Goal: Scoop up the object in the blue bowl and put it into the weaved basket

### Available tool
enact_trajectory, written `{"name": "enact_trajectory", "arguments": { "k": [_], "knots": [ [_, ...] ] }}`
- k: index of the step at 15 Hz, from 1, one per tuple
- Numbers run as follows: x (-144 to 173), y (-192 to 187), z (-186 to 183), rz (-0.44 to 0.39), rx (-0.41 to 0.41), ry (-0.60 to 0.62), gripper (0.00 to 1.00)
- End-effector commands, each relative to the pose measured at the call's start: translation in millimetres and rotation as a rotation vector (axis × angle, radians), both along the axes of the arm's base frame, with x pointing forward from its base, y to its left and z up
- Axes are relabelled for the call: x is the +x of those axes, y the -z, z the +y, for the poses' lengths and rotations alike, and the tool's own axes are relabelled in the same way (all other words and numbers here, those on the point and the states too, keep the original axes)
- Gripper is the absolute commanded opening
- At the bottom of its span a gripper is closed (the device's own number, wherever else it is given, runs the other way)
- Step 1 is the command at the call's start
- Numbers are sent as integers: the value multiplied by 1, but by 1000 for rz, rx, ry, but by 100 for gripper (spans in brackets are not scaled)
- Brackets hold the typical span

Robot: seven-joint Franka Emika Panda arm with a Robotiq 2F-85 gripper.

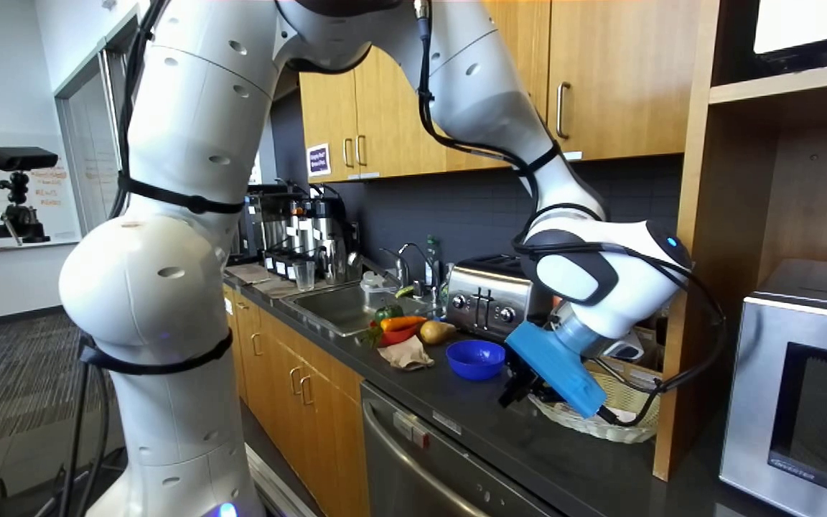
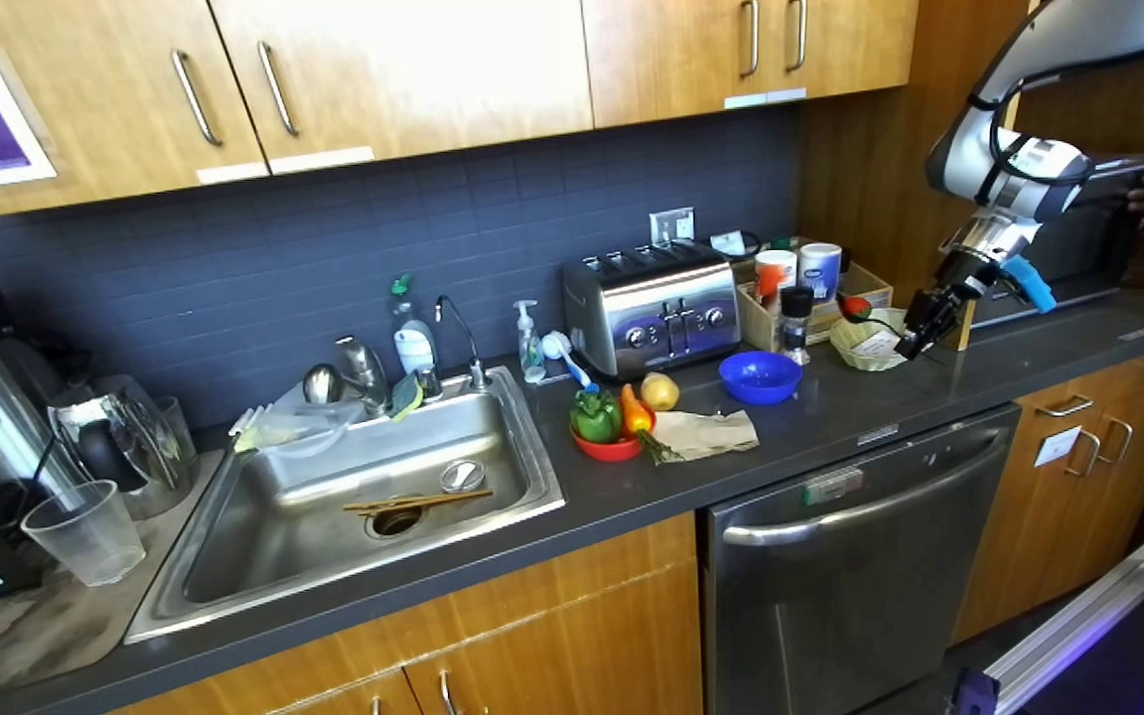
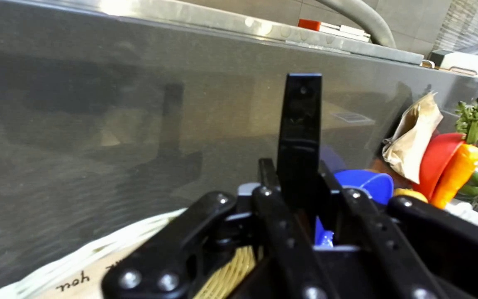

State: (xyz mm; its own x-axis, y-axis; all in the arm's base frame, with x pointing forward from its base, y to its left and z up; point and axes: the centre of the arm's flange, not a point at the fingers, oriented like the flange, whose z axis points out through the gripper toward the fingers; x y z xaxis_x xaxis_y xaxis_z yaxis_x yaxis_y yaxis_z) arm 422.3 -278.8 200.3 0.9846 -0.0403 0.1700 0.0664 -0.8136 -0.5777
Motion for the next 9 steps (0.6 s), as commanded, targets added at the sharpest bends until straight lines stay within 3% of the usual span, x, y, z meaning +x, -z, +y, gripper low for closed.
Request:
{"name": "enact_trajectory", "arguments": {
  "k": [1,4,9],
  "knots": [
    [3,-3,-8,-88,83,-27,6],
    [4,-2,-13,-147,162,-31,6],
    [0,4,-21,-170,211,-33,6]
  ]
}}
